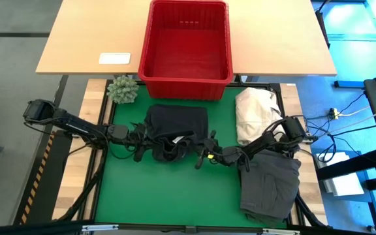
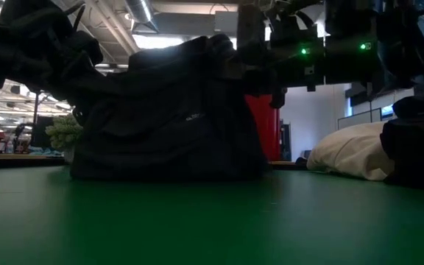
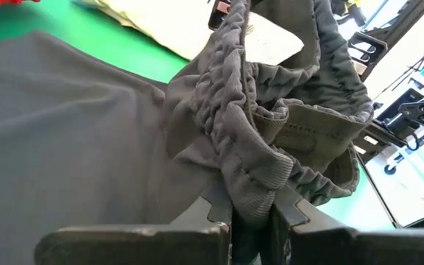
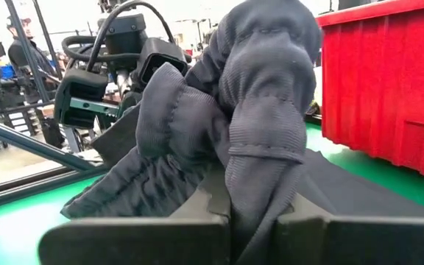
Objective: Fold laundry
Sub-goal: Fold the gray short
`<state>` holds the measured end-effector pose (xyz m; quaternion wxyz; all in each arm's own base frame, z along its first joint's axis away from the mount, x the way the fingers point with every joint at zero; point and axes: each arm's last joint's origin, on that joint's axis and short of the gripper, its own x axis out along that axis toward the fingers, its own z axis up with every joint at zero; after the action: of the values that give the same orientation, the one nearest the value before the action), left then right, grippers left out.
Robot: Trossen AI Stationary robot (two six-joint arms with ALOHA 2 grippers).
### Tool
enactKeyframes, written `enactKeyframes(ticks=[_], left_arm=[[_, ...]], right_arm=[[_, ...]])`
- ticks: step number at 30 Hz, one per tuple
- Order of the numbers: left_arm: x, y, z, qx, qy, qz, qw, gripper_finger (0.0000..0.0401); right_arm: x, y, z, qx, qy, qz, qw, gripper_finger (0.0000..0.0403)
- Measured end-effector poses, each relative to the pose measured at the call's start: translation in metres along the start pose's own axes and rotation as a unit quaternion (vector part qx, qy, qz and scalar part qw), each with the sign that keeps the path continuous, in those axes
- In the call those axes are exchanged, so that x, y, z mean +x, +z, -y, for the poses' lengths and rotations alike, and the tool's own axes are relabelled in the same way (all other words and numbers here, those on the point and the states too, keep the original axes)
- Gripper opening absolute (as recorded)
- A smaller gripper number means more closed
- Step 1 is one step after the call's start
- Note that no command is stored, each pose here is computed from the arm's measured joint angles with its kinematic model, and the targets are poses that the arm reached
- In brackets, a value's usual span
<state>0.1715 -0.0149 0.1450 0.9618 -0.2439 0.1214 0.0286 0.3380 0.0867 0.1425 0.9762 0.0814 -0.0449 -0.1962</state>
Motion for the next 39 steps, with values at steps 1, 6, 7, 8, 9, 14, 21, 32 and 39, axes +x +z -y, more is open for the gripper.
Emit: enactKeyframes(ticks=[1,6,7,8,9,14,21,32,39], left_arm=[[0.0,0.0,0.0,0.0,0.001,0.0,1.0,0.0022],[0.0,0.0,0.0,0.0,0.003,0.002,1.0,0.0022],[0.0,0.0,0.0,0.0,0.003,0.002,1.0,0.0022],[0.0,0.0,0.0,0.0,0.003,0.001,1.0,0.0022],[0.0,0.0,0.0,0.0,0.003,0.001,1.0,0.0022],[0.0,0.0,0.0,0.0,0.003,0.001,1.0,0.0022],[0.0,-0.001,-0.001,0.001,0.003,-0.005,1.0,0.0022],[0.0,-0.002,-0.001,0.005,0.006,-0.011,1.0,0.0022],[0.0,-0.004,-0.002,0.006,0.011,-0.019,1.0,0.0022]], right_arm=[[0.002,0.0,0.0,-0.002,-0.001,-0.002,1.0,0.0011],[0.008,0.001,-0.005,-0.014,-0.001,-0.014,1.0,0.0011],[0.009,0.001,-0.005,-0.017,-0.001,-0.017,1.0,0.0011],[0.01,0.001,-0.006,-0.019,-0.002,-0.02,1.0,0.0011],[0.01,0.001,-0.006,-0.022,-0.002,-0.023,0.999,0.0011],[0.012,0.001,-0.008,-0.025,-0.002,-0.027,0.999,0.0011],[0.012,0.001,-0.008,-0.026,-0.006,-0.027,0.999,0.0011],[0.012,-0.001,-0.007,-0.03,-0.013,-0.033,0.999,0.0011],[0.012,-0.001,-0.007,-0.03,-0.013,-0.034,0.999,0.0011]])
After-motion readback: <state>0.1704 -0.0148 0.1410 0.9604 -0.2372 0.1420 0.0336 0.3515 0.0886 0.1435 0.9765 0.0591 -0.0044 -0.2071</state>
